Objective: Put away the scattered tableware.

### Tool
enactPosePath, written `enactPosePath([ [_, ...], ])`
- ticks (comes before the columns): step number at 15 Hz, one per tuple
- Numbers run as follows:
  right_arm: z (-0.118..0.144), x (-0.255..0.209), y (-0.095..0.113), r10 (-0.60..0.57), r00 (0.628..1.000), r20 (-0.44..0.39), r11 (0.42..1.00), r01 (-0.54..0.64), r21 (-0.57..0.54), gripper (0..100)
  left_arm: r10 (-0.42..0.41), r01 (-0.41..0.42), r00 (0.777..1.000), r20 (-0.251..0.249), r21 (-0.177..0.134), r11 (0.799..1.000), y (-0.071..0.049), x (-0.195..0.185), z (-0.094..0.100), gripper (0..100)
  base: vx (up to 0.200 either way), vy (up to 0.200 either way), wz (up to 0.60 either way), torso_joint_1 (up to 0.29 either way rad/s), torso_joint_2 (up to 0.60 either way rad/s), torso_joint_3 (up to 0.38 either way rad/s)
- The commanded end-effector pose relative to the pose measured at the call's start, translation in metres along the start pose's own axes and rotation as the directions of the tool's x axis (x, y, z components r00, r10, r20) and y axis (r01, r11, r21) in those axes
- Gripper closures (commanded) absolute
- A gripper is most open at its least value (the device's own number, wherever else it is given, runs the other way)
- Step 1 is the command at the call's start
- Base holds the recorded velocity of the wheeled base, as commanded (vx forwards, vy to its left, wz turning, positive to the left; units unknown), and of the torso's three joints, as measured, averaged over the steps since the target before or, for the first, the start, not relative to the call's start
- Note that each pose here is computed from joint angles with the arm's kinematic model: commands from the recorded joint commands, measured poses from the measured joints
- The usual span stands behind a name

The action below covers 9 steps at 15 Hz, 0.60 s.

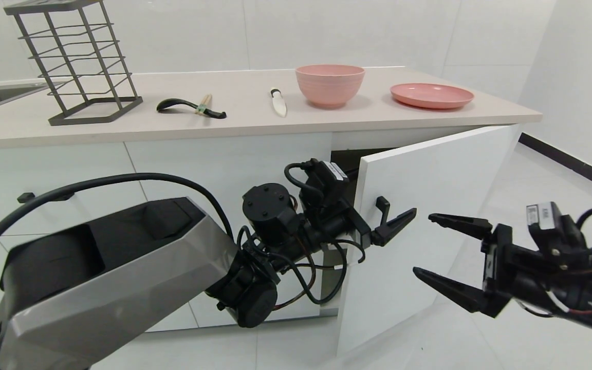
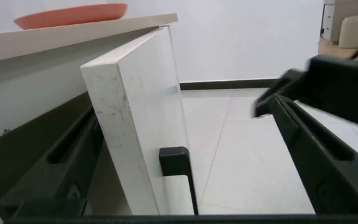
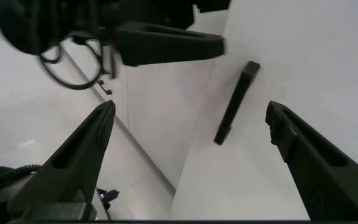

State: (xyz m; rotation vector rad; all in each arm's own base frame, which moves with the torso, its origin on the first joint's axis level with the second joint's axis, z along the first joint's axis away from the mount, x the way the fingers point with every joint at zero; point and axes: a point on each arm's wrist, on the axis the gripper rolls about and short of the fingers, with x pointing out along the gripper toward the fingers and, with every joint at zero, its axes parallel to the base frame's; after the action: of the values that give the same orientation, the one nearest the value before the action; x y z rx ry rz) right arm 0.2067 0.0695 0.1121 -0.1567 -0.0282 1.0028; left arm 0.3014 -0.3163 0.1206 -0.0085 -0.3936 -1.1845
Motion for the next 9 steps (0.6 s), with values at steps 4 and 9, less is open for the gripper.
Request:
enactPosePath([
  [4,0.043,-0.049,0.038,-0.020,0.988,0.153,0.989,0.042,-0.141,0,-0.021,0.021,1.000,-0.020,-0.024,0.999,-0.012,0.004,-0.012,0,0.000,0.000,0.00,0.000,0.00,0.000],
  [9,0.090,-0.051,0.021,-0.055,0.945,0.324,0.945,0.153,-0.288,0,-0.077,0.077,0.997,0.004,-0.044,0.996,-0.039,0.010,-0.022,0,0.000,0.000,0.00,0.000,0.00,0.000],
])
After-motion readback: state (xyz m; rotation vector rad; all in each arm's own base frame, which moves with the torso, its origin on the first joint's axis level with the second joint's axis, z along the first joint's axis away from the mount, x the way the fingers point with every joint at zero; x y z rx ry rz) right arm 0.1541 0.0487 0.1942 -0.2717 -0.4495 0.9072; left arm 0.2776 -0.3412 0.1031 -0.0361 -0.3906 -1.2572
